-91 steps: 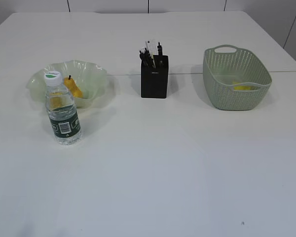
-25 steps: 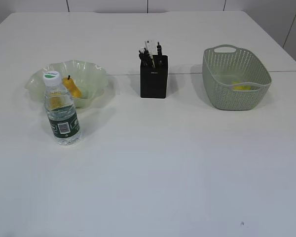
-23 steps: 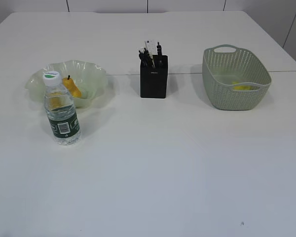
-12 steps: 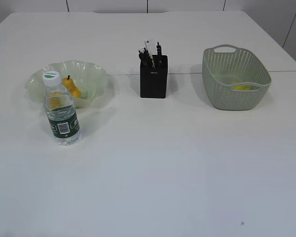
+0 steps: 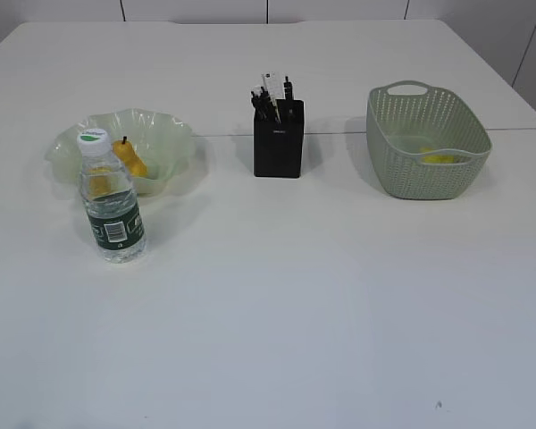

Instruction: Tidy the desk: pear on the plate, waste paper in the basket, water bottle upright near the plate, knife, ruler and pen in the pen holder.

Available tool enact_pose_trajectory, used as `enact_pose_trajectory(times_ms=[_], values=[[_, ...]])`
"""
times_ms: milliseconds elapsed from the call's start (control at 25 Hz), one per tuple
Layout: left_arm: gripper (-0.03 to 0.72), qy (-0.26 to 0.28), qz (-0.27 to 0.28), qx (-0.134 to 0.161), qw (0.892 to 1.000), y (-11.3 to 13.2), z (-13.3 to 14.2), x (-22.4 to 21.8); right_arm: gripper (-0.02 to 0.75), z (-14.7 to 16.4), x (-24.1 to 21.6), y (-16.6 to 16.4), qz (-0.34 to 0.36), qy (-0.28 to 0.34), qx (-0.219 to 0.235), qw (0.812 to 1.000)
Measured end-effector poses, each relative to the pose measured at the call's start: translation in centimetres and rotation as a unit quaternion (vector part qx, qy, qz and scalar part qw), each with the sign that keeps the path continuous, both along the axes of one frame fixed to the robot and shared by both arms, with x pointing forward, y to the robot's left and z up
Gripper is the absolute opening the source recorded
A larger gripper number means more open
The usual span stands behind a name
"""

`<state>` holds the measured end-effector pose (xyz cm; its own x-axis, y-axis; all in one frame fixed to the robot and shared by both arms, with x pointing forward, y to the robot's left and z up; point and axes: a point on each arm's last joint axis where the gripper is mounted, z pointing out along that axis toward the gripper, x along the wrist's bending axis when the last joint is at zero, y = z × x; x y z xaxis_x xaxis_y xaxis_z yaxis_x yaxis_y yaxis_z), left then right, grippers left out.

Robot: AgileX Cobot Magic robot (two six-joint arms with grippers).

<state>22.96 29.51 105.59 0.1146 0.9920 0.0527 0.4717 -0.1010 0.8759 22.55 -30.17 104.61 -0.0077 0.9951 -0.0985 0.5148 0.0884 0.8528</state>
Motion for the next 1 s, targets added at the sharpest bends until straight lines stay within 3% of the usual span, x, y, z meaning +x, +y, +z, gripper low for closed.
enact_pose_trajectory(times_ms=[1000], values=[[0.402, 0.0, 0.0, 0.0, 1.0, 0.0, 0.0, 0.0, 0.228, 0.0, 0.0, 0.0, 0.0, 0.0, 0.0, 1.0]])
